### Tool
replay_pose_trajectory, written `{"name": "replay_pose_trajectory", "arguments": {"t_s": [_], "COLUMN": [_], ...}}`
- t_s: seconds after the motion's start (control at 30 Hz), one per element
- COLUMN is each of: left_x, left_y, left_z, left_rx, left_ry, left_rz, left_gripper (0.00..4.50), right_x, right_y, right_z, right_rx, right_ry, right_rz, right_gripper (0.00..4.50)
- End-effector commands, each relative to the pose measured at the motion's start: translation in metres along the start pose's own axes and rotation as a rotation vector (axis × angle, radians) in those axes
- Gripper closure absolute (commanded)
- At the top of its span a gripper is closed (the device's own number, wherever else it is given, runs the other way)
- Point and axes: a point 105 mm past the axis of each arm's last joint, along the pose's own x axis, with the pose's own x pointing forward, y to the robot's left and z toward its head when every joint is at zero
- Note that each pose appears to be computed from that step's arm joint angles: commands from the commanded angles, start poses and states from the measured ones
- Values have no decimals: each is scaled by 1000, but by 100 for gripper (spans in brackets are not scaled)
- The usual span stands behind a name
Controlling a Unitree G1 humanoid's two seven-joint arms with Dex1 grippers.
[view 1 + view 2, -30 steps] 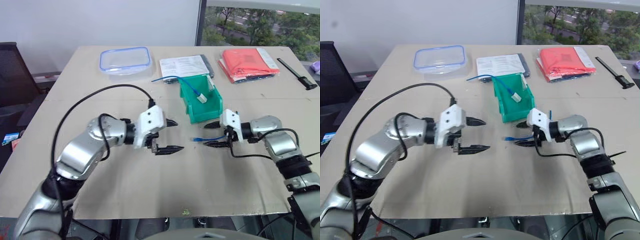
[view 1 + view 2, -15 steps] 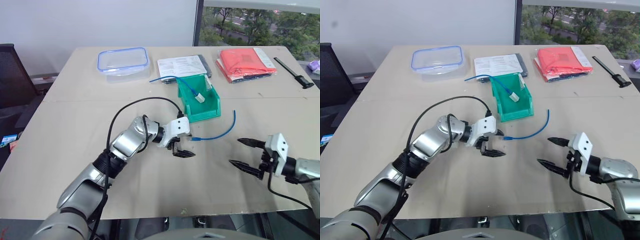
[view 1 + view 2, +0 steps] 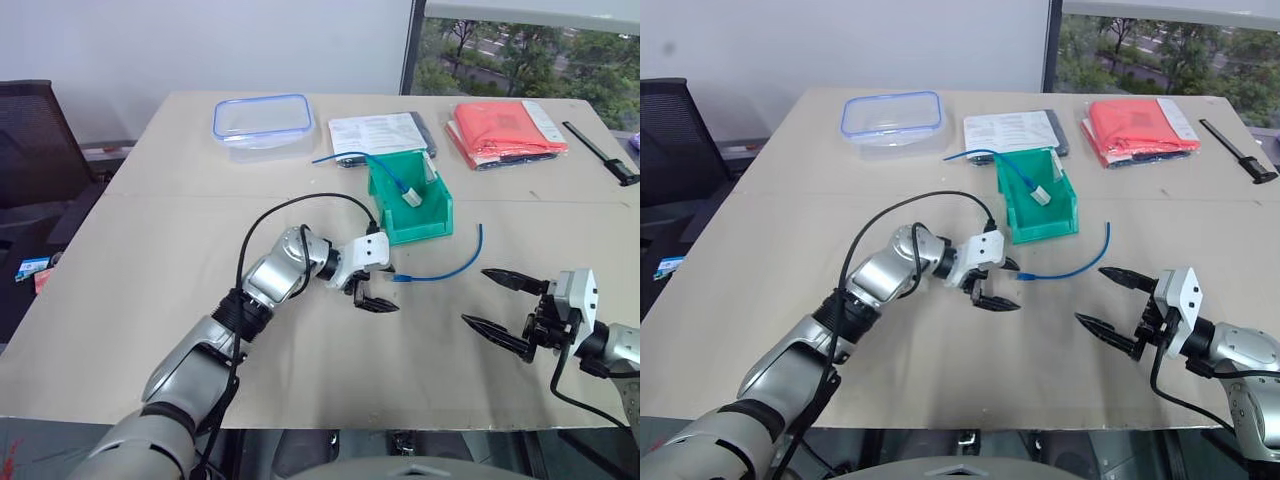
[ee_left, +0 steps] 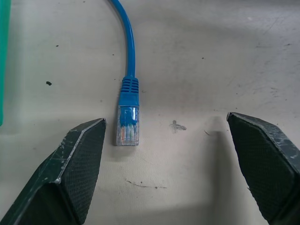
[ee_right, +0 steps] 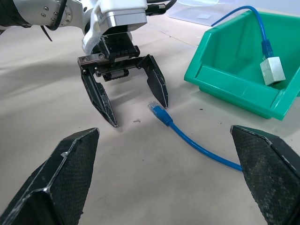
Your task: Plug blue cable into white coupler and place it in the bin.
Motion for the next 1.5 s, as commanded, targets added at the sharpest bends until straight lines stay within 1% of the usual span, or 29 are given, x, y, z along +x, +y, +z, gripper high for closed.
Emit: {"name": "replay_pose_trajectory", "arguments": {"t_s": [0.03,0.1,0.13,0.17,0.23,0.27,0.37,0.4,0.47,0.57,0.7,0.77,0.9,1.07,1.1,1.13,1.2,1.27,1.3,1.33,1.37,1.4,1.5], "left_x": [1,0,0,0,0,0,1,1,-1,-9,-26,-32,-39,-42,-42,-41,-40,-39,-39,-40,-40,-41,-41], "left_y": [2,3,2,2,1,0,0,-1,-4,-13,-23,-22,-17,-18,-18,-18,-19,-20,-19,-19,-18,-17,-9], "left_z": [-17,-18,-18,-18,-18,-16,-3,5,26,54,85,93,102,106,105,103,100,100,100,101,102,103,104], "left_rx": [-29,-31,-31,-32,-30,-29,-58,-88,-166,-293,-426,-468,-524,-546,-549,-552,-553,-554,-554,-553,-552,-549,-481], "left_ry": [68,68,68,68,62,48,-23,-68,-175,-317,-458,-498,-558,-578,-576,-571,-564,-562,-565,-570,-577,-582,-615], "left_rz": [8,7,4,2,-6,-11,-18,-25,-56,-146,-261,-274,-281,-290,-285,-282,-281,-281,-280,-279,-277,-274,-214], "left_gripper": [150,245,302,337,431,446,446,446,446,446,446,446,446,446,450,450,450,450,450,450,450,450,450], "right_x": [-3,-3,-3,-3,-2,-1,5,7,12,20,37,43,47,48,48,48,48,48,48,47,47,46,46], "right_y": [-1,-1,-1,-1,0,4,22,28,36,37,31,27,21,19,19,19,21,23,23,24,24,24,23], "right_z": [9,9,8,8,3,1,-2,-1,3,12,38,51,67,79,80,80,78,78,78,78,77,77,78], "right_rx": [-48,-49,-47,-45,-20,24,189,258,339,403,464,488,537,561,564,568,575,582,587,590,593,594,594], "right_ry": [-14,-11,-9,-8,20,29,26,3,-35,-96,-230,-288,-366,-406,-406,-405,-394,-386,-386,-386,-385,-383,-385], "right_rz": [-8,-10,-13,-14,-25,-20,20,26,37,23,34,48,73,101,101,101,110,120,122,123,125,127,131], "right_gripper": [0,0,0,0,0,0,0,0,0,0,0,0,0,0,53,82,190,286,341,379,432,442,442]}}
